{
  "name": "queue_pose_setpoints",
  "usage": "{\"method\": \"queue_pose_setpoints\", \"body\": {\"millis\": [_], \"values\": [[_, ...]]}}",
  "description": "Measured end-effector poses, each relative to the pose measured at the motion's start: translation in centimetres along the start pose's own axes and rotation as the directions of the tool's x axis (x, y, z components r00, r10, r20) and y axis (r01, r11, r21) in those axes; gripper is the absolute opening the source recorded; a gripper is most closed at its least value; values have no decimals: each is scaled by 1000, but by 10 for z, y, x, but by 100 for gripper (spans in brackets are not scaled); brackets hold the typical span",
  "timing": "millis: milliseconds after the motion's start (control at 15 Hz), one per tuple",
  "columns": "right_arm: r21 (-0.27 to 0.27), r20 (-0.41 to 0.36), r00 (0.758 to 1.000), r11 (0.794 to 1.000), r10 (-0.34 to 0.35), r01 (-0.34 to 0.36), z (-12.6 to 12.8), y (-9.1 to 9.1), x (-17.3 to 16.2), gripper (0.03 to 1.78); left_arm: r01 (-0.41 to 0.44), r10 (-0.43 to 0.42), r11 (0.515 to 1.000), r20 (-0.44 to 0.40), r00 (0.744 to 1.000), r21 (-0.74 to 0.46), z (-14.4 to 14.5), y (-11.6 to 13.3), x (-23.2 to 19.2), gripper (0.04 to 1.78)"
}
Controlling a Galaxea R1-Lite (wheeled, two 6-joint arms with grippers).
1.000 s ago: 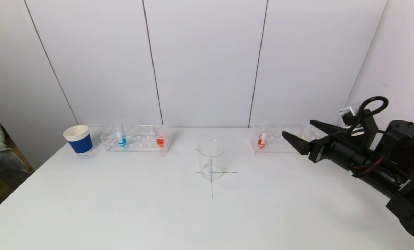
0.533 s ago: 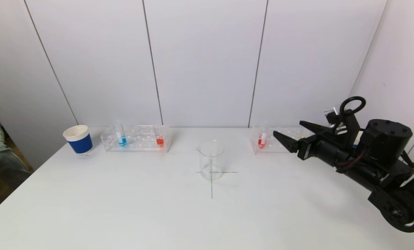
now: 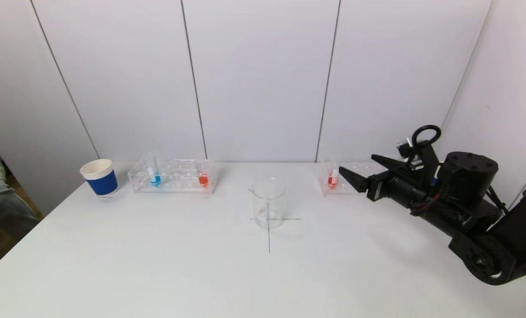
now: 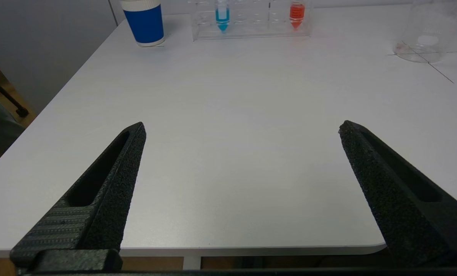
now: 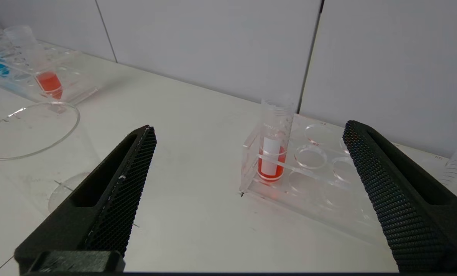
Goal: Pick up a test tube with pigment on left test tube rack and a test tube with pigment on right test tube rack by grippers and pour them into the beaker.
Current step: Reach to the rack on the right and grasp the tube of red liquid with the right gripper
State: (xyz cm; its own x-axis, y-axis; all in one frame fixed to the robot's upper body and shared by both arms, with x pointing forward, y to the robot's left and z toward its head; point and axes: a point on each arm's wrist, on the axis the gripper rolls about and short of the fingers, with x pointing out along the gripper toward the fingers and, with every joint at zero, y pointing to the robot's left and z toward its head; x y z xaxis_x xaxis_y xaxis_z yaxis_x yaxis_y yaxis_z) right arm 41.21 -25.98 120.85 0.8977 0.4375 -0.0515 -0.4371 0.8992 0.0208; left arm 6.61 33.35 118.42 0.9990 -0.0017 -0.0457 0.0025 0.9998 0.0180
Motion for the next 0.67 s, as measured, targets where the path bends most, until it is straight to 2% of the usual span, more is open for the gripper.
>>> {"method": "queue_pose_setpoints", "body": {"millis": [200,667], "values": [[-6,19,1000,1000,-16,16,-5,1,12,177,0,0,1000,0,1000,0,0,0,0,176],[-4,9,999,1000,-31,31,-21,-3,35,177,0,0,1000,0,1000,0,0,0,0,176]]}}
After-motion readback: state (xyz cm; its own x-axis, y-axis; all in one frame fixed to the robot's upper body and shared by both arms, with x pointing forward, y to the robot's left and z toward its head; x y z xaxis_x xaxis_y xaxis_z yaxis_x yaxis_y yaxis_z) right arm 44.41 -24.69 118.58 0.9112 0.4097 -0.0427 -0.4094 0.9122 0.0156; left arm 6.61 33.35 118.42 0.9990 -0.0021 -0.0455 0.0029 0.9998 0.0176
